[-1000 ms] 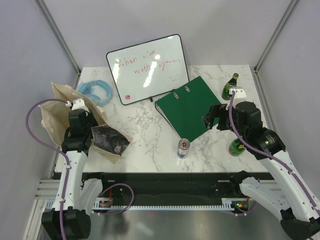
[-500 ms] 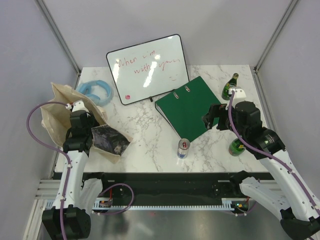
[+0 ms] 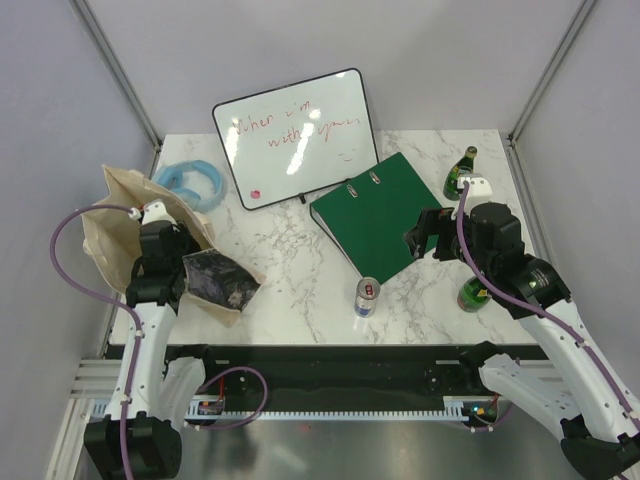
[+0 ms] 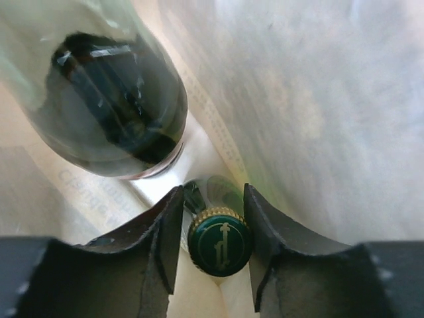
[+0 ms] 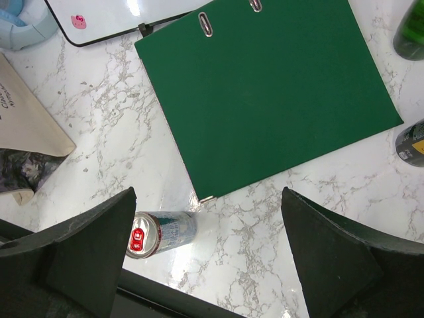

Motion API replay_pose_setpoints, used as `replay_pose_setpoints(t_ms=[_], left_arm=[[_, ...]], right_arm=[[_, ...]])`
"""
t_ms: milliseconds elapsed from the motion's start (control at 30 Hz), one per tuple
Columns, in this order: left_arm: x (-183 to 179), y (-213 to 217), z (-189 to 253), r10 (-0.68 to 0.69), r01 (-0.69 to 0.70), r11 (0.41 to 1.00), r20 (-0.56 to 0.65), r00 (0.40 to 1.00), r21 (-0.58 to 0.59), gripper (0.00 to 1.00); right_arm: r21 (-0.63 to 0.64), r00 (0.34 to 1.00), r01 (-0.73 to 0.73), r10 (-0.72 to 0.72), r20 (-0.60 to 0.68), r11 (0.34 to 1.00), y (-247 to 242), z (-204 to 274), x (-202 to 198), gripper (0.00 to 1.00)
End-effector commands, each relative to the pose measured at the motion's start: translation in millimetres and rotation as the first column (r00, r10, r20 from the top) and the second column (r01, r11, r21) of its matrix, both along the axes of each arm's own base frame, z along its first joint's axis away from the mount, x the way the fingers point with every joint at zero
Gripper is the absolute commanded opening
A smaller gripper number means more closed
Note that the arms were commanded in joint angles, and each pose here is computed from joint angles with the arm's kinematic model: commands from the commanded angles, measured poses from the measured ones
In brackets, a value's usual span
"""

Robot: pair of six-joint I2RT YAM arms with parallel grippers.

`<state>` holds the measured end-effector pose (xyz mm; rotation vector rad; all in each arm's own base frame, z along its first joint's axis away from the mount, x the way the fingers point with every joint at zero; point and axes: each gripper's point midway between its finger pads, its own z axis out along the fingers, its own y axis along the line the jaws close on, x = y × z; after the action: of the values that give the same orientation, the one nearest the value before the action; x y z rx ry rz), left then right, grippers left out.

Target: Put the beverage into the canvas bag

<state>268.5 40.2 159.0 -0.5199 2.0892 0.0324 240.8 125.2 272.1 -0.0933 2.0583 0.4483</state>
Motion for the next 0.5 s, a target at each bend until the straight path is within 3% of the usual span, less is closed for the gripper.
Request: replay_pose_setpoints(t_ms=[0, 467], left_arm=[[13, 3, 38, 0.033, -0.031, 0.999, 0.152, 0.988, -0.013, 0.50], [6, 4, 66, 0.023, -0.026, 1.000, 0.184, 0.983, 0.012, 0.62]], right_arm=[[0.015, 0.998, -0.005, 0.005, 0.057, 1.000, 2, 14, 4, 0.98], [0.018, 0.999, -0.011, 0.010, 0.052, 1.000, 4, 13, 5, 0.98]])
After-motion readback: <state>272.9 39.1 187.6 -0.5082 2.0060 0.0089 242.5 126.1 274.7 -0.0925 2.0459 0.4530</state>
